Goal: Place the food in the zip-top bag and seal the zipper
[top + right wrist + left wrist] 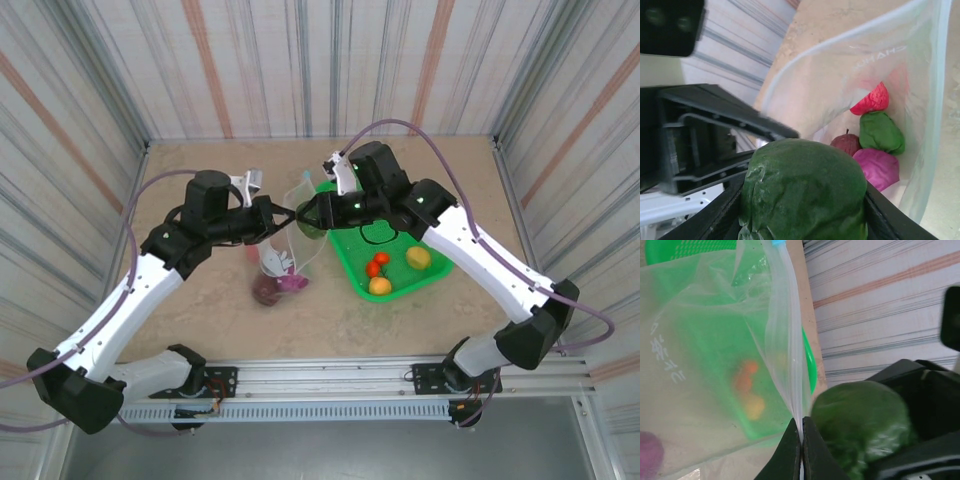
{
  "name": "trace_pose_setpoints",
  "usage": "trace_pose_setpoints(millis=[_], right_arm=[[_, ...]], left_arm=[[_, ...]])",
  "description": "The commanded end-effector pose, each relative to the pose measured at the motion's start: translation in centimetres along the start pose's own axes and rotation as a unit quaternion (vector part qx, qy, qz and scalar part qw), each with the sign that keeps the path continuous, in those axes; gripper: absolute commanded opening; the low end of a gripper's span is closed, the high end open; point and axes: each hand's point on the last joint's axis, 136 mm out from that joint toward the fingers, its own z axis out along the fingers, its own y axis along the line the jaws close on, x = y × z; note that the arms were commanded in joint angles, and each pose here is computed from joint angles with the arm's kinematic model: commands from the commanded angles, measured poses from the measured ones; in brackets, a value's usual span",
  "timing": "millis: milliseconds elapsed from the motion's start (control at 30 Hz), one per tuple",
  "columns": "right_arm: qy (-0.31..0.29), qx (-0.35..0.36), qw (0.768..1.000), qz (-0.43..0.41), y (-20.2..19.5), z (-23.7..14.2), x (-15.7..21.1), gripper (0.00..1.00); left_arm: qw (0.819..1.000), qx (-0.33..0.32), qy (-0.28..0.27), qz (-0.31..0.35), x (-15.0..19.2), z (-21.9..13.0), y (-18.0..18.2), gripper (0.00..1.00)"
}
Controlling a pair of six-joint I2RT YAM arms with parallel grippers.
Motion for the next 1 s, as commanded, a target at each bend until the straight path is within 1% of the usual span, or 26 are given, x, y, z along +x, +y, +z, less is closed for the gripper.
trace_pose_setpoints(millis=[0, 100, 200, 267, 333, 433, 500, 700, 833, 967], right_arm=[[0.007, 0.042, 0.998, 0.038, -1.7, 1.0, 0.0, 0.48], [0.010, 0.111, 0.993, 0.048, -4.0, 1.2, 0.6, 0.48], [0.010, 0.160, 0.986, 0.046, -5.4, 0.9, 1.5, 0.50], [0.015, 0.174, 0.984, 0.041, -5.7, 0.9, 2.1, 0.50], [0.013, 0.184, 0.982, 0.030, -5.5, 0.8, 2.4, 0.54], [0.008, 0.185, 0.983, 0.017, -5.1, 0.7, 2.4, 0.69], [0.002, 0.190, 0.982, 0.016, -5.1, 0.3, 2.2, 0.73], [-0.017, 0.181, 0.983, 0.006, -4.5, -0.9, 1.8, 0.76], [-0.026, 0.164, 0.986, -0.006, -3.7, -1.9, 1.3, 0.75], [-0.060, 0.155, 0.986, -0.005, -3.7, -4.4, -0.1, 0.73]], left_arm=[[0.999, 0.038, -0.024, 0.018, -1.1, -1.5, -3.1, 0.00], [0.999, 0.033, -0.025, 0.019, -1.1, -1.7, -3.0, 0.00], [0.999, 0.031, -0.029, 0.017, -1.0, -1.9, -2.9, 0.00], [0.999, 0.027, -0.032, 0.013, -1.0, -2.0, -2.7, 0.00], [0.999, 0.029, -0.033, 0.013, -1.0, -2.1, -2.9, 0.00], [0.999, 0.029, -0.029, 0.013, -0.8, -1.9, -3.0, 0.00], [0.999, 0.028, -0.026, 0.013, -0.7, -1.7, -2.9, 0.00], [0.999, 0.028, -0.020, 0.014, -0.2, -1.4, -3.0, 0.00], [0.999, 0.026, -0.020, 0.014, -0.1, -1.4, -2.7, 0.00], [0.999, 0.019, -0.023, 0.011, 0.1, -1.6, -2.2, 0.00]])
